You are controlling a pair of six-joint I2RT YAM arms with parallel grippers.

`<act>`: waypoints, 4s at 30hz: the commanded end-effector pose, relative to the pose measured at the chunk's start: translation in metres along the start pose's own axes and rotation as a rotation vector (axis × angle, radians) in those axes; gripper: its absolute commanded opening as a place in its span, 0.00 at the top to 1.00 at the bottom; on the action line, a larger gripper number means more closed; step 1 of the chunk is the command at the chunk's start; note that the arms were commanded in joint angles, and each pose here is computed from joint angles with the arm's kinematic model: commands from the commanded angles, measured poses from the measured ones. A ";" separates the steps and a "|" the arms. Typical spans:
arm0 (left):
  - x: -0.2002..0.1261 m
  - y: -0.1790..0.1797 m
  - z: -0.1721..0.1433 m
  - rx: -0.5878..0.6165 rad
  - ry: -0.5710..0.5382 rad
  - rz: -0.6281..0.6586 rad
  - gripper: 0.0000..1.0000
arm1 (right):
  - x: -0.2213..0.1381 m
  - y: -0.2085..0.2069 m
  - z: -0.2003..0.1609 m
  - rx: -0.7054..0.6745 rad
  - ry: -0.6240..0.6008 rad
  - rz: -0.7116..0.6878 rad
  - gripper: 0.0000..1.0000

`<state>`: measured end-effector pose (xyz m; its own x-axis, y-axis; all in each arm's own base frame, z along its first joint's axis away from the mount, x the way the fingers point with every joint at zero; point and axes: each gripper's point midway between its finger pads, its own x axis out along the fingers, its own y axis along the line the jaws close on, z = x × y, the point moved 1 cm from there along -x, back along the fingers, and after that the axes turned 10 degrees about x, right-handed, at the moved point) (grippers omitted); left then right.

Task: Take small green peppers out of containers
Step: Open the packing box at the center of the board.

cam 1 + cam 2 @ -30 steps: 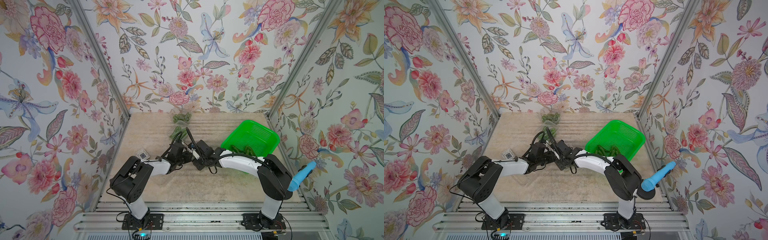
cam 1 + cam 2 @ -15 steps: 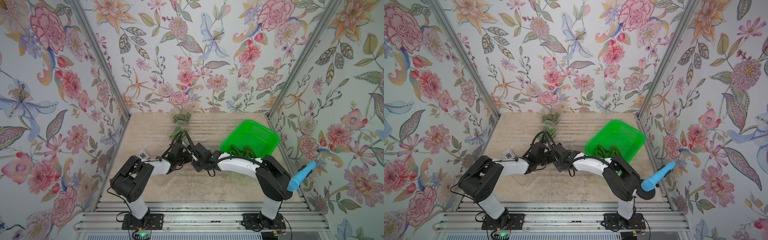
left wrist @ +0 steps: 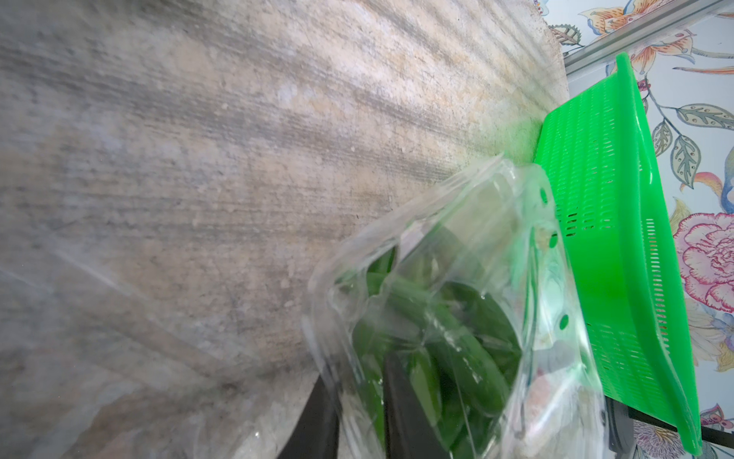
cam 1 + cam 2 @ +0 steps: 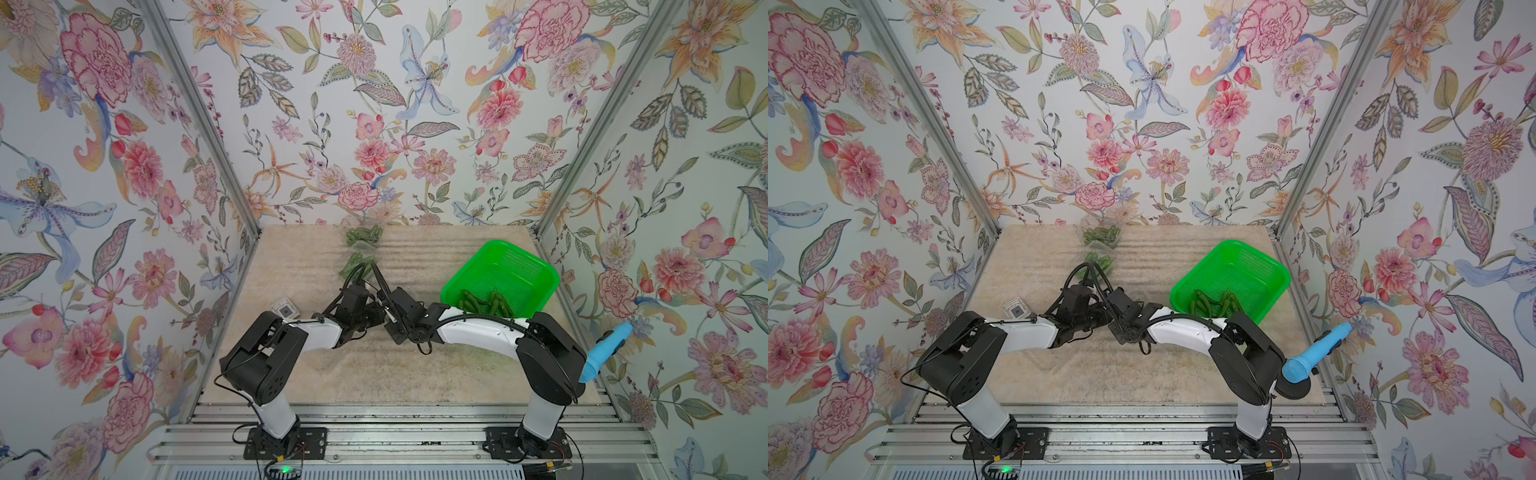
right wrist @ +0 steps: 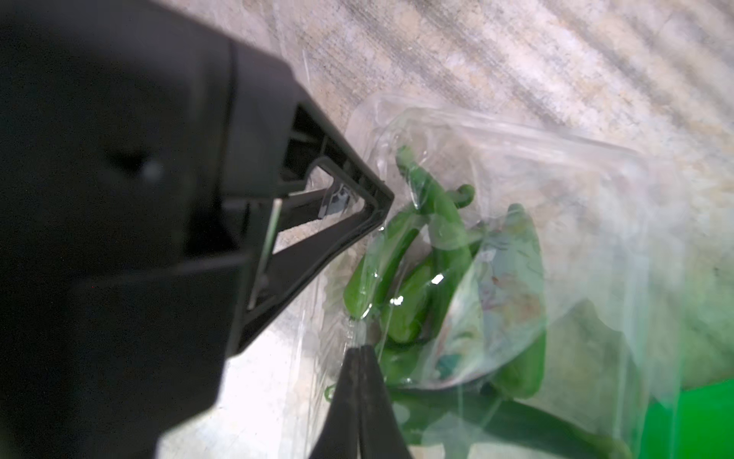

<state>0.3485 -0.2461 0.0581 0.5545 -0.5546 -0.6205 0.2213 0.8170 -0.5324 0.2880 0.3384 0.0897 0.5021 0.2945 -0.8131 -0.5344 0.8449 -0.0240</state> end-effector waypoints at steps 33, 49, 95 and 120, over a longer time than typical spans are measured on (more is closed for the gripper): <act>-0.002 0.011 0.001 -0.022 0.003 0.032 0.75 | -0.032 -0.036 0.029 0.015 -0.046 -0.041 0.81; -0.001 -0.001 0.016 -0.015 -0.017 0.006 0.75 | -0.021 -0.012 -0.021 -0.012 0.122 0.183 0.54; -0.053 -0.017 0.041 -0.055 -0.191 -0.061 0.73 | -0.018 -0.041 0.010 -0.186 0.030 -0.066 0.33; -0.061 -0.007 0.027 -0.067 -0.181 -0.043 0.72 | -0.010 -0.068 0.061 -0.183 -0.057 -0.266 0.74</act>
<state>0.3320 -0.2233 0.1071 0.6442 -0.5711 -0.5088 0.2165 0.7742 -0.5948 0.3564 0.3004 0.1356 0.6861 0.0903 -0.7219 -0.4916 0.7890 -0.3685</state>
